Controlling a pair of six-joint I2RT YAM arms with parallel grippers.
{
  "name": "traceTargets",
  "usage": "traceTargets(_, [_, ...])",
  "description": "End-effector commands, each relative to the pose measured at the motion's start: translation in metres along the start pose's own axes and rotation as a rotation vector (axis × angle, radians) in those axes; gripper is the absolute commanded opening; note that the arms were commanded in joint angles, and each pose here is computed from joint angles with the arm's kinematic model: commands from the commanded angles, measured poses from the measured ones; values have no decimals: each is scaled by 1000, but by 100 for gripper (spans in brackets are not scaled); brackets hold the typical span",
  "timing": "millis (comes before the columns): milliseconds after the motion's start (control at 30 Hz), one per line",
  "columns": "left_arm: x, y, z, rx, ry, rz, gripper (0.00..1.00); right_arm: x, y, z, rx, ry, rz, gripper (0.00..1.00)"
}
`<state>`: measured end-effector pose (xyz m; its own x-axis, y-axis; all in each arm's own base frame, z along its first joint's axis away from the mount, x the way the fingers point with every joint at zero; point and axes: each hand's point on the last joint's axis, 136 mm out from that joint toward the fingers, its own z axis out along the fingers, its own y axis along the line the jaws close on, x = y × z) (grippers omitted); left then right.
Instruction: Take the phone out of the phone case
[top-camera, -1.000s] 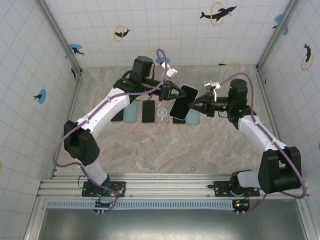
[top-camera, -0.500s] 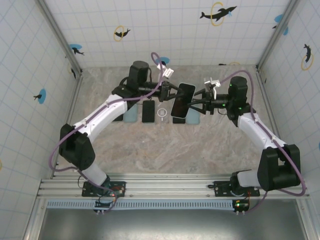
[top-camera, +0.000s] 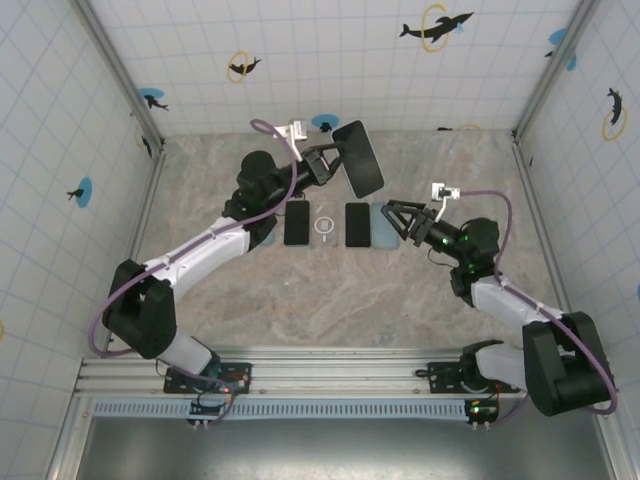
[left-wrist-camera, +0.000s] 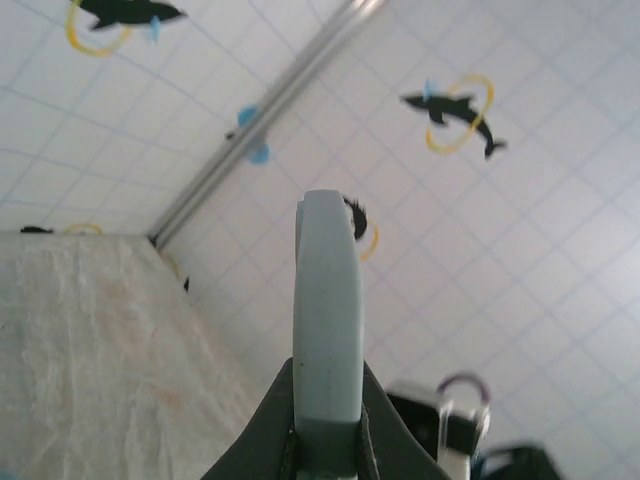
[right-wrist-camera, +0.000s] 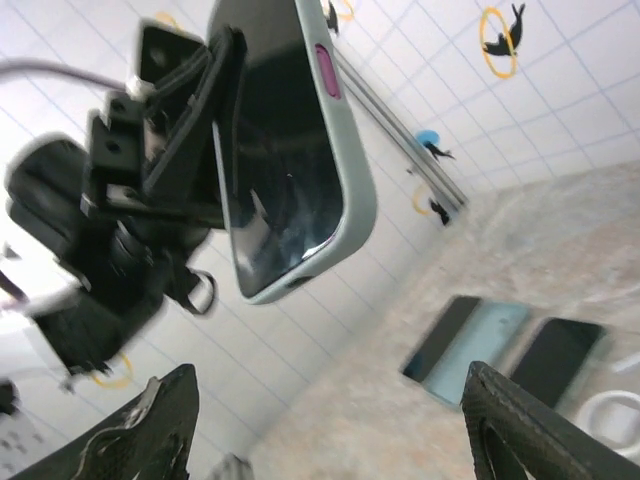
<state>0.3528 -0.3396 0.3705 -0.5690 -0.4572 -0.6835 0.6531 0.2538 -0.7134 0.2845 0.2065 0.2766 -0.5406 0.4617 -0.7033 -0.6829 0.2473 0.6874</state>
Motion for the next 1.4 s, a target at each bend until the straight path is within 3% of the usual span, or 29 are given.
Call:
traceTargets(0, [-37,-37,-11,89,-224,-79,0,-36,46,-4,-149,-228,54,70])
traceTargets(200, [-27,-35,-12,104,-302,-231,0,-30,46,8,-150,-261,143,65])
traceTargets(433, [-24,-38,-8,148,-337,-340,0,-32,44,19,-140,-269,141,42])
traceTargets(833, [-16,-40,-2,152,-317,-372,0,-43,60,22,-233,-305,110,20])
traceTargets(900, [-16,-40,-2,155,-317,-381,0,-38,62,25,-241,-266,90,16])
traceTargets(1133, [-14,-44,0,168,-293,-417,0,-27,49,36,-154,-184,-5,7])
traceTargets(1367, [-15,-60,8,228,-235,-477,0,-6,6,36,59,-57,-155,5])
